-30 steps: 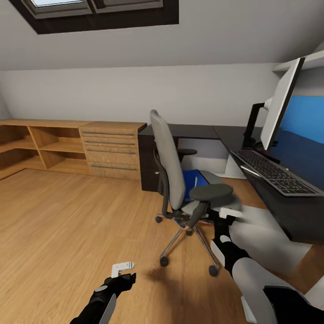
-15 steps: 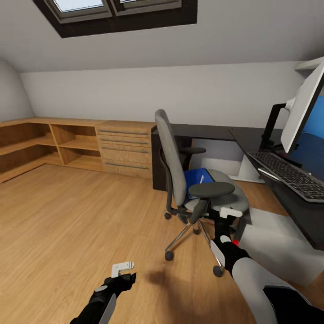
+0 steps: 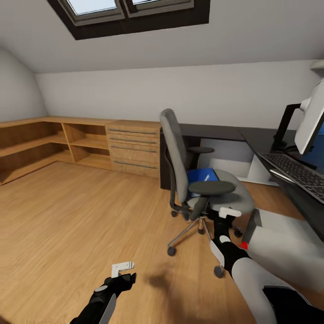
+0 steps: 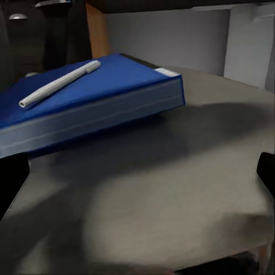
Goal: In the bedroom, organize the workspace by keeping the computer under the desk, ensuring the monitor is on the desk, placing the keyboard on the desk next to the monitor, placing the mouse on the desk next to the keyboard, moving the folder from the swivel chair onto the desk next to the mouse, stacking the notebook on top of the folder with the pen on top of the notebook, and positioning the swivel chair next to the desk.
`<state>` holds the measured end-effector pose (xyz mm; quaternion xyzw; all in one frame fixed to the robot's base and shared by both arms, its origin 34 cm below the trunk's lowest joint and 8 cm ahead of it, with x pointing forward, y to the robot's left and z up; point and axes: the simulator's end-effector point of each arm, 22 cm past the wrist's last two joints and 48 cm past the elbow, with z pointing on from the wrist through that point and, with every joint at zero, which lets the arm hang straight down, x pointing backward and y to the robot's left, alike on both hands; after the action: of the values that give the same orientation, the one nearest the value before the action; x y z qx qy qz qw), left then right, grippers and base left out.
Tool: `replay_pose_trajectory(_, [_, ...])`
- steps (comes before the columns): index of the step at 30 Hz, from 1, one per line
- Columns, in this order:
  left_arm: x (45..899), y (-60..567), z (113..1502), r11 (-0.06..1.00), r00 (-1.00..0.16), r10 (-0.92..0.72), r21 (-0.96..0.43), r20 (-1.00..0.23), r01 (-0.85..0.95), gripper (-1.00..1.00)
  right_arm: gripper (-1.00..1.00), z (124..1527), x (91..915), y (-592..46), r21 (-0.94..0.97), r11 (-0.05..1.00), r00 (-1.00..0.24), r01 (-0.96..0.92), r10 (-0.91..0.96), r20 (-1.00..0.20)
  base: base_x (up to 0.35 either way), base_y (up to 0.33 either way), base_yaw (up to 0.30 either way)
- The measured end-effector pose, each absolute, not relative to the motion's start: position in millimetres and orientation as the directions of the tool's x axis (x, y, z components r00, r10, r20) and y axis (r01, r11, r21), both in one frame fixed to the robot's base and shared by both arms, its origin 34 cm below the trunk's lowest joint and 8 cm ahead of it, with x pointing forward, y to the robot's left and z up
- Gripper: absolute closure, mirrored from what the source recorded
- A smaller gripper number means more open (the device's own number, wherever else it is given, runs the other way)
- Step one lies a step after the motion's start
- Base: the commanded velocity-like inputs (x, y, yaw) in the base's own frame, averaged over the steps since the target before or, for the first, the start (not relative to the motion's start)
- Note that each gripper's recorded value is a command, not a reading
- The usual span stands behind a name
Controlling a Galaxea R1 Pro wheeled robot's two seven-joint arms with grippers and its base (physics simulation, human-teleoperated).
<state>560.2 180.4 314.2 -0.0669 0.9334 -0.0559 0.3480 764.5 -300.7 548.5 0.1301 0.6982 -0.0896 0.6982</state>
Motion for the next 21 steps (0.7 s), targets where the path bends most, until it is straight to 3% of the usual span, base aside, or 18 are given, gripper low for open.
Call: replay_pose_trajectory(21, [560.2, 180.0, 314.2, 0.985, -0.749, -0.164, -0.151, -0.642, -0.085, -1.00, -1.00, 548.3, 762.6, -306.2, 0.055, 0.942, 0.009, 0.332, 0.056, -0.998, 0.000, 0.000, 0.160])
